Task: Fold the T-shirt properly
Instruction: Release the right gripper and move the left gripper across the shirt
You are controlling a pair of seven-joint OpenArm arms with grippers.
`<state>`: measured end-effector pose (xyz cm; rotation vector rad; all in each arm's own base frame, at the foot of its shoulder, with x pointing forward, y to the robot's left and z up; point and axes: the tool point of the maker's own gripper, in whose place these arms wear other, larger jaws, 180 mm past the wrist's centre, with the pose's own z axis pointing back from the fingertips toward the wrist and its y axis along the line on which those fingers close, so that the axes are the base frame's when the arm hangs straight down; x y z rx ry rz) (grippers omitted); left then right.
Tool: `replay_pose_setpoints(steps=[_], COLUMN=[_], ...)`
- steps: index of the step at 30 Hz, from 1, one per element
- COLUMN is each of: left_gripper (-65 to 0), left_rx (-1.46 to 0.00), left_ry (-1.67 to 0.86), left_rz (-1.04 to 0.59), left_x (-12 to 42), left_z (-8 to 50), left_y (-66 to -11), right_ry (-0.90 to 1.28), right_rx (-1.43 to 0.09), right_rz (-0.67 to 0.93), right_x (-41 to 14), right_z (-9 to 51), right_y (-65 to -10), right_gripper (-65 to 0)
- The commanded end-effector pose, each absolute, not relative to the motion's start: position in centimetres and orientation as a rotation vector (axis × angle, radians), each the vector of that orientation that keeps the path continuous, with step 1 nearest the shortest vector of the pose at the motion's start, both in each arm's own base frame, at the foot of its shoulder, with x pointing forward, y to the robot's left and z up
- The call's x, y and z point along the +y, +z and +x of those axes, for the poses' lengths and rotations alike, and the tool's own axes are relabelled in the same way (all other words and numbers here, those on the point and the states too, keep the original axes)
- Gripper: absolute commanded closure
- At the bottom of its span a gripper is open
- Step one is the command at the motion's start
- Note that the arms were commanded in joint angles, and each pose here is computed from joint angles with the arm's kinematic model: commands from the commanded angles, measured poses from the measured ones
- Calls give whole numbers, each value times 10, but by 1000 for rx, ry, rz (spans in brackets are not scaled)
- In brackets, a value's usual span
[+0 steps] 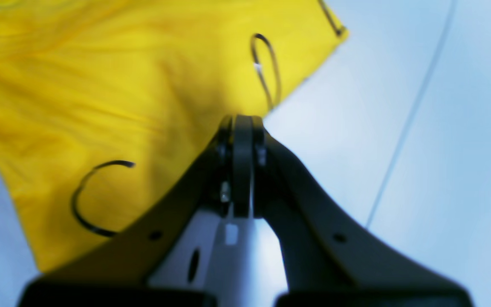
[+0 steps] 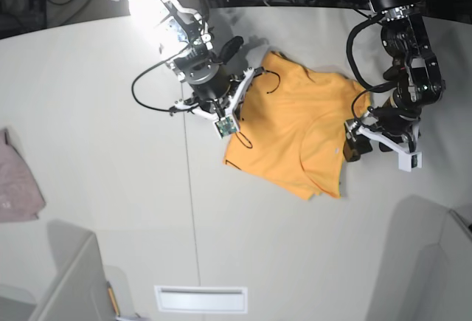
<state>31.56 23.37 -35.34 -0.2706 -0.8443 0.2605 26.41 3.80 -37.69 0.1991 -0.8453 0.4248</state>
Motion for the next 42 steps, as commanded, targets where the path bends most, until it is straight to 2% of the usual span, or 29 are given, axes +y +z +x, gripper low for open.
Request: replay_pose_setpoints(steps=[1, 3, 13, 24, 28, 31, 37, 42], left_gripper=[-597, -627, -622, -612, -522, -390, 0, 0], left_rx=[-894, -887, -790, -699, -654, -631, -593, -518], left_ry=[249, 254, 213, 229, 161, 140, 17, -192], left_rz=[-271, -273, -328, -347, -357, -346, -300, -245], left_x=[236, 237, 209, 203, 183, 184, 182, 163], left_z=[325, 325, 336, 340, 339, 336, 342, 344], left_y=[-340, -342, -373, -402, -411, -417, -418, -427], right_ry=[424, 424, 423, 421, 419, 403, 250, 150], right_rx=[-903, -903, -908, -905, -906, -905, -890, -873], right_rz=[216, 216, 218, 218, 217, 205, 129, 67], right_x=[45, 45, 46, 45, 45, 38, -12, -51], right_z=[273, 273, 275, 273, 274, 277, 290, 292], right_y=[-362, -362, -360, -361, -361, -362, -370, -376], right_gripper=[0, 0, 0, 0, 0, 0, 0, 0])
